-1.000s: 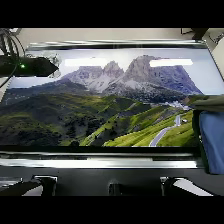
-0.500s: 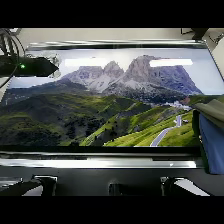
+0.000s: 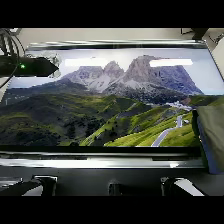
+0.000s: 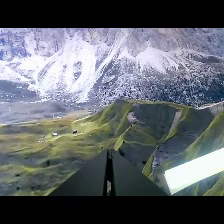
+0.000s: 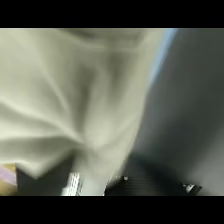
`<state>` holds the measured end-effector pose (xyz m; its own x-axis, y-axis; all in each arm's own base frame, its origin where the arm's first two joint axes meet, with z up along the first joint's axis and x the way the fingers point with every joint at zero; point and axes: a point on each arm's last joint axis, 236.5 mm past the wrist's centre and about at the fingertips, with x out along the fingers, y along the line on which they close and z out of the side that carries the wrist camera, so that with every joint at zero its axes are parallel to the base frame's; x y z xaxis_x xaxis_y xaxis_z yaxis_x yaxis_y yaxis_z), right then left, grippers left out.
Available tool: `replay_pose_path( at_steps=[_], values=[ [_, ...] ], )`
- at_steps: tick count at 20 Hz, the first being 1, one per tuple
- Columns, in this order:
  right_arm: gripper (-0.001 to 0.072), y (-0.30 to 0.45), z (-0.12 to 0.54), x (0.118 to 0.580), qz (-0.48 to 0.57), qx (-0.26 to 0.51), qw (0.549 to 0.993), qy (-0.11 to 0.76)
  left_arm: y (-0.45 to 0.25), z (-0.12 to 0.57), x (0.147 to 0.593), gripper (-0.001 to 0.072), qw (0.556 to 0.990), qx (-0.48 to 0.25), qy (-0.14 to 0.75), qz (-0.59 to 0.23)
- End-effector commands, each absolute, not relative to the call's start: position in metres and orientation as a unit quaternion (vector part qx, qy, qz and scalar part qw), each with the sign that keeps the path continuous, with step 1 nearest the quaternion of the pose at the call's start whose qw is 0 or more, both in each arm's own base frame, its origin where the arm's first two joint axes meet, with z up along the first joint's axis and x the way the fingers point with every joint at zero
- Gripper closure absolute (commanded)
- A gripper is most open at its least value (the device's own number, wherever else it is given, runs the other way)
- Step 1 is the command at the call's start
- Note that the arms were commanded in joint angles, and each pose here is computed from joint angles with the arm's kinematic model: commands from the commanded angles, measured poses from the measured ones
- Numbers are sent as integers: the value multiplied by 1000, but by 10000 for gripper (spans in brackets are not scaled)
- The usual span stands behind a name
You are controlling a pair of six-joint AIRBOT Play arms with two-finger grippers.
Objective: Fold the clothes and pants, and hang the long-sleeved shirts on hangers.
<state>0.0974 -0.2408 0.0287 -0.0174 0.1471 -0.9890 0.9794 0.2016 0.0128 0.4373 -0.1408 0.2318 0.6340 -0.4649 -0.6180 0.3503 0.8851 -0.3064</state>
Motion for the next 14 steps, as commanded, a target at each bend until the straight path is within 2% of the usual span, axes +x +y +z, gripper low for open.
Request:
replay_pose_path(
  at_steps=[1, 3, 4, 6, 8, 10, 11, 12, 13, 14],
  values=[
    [16, -250, 20, 119, -396, 485, 550, 553, -141, 233, 438, 688, 901, -80, 360, -226],
    [17, -275, 64, 178, -344, 478, 658, 470, -140, 248, 448, 688, 914, -84, 330, -221],
    [19, -297, 111, 219, -323, 449, 734, 394, -138, 267, 455, 689, 925, -86, 298, -218],
    [21, -312, 220, 293, -277, 337, 859, 268, -127, 317, 474, 690, 956, -72, 205, -198],
    [23, -270, 293, 360, -215, 232, 926, 204, -88, 327, 498, 692, 980, -32, 163, -111],
    [23, -188, 292, 413, -131, 188, 945, 233, -56, 277, 508, 689, 970, -29, 238, -34],
    [23, -148, 265, 429, -102, 185, 935, 283, -49, 236, 504, 618, 950, -25, 309, -16],
    [23, -109, 224, 437, -87, 196, 911, 352, -49, 191, 493, 253, 920, -28, 392, -9],
    [24, -74, 181, 436, -70, 214, 877, 424, -53, 138, 466, -3, 867, -36, 496, -7],
    [25, -35, 136, 429, -42, 224, 835, 501, -58, 95, 435, -13, 810, -24, 586, -21]
  ],
)
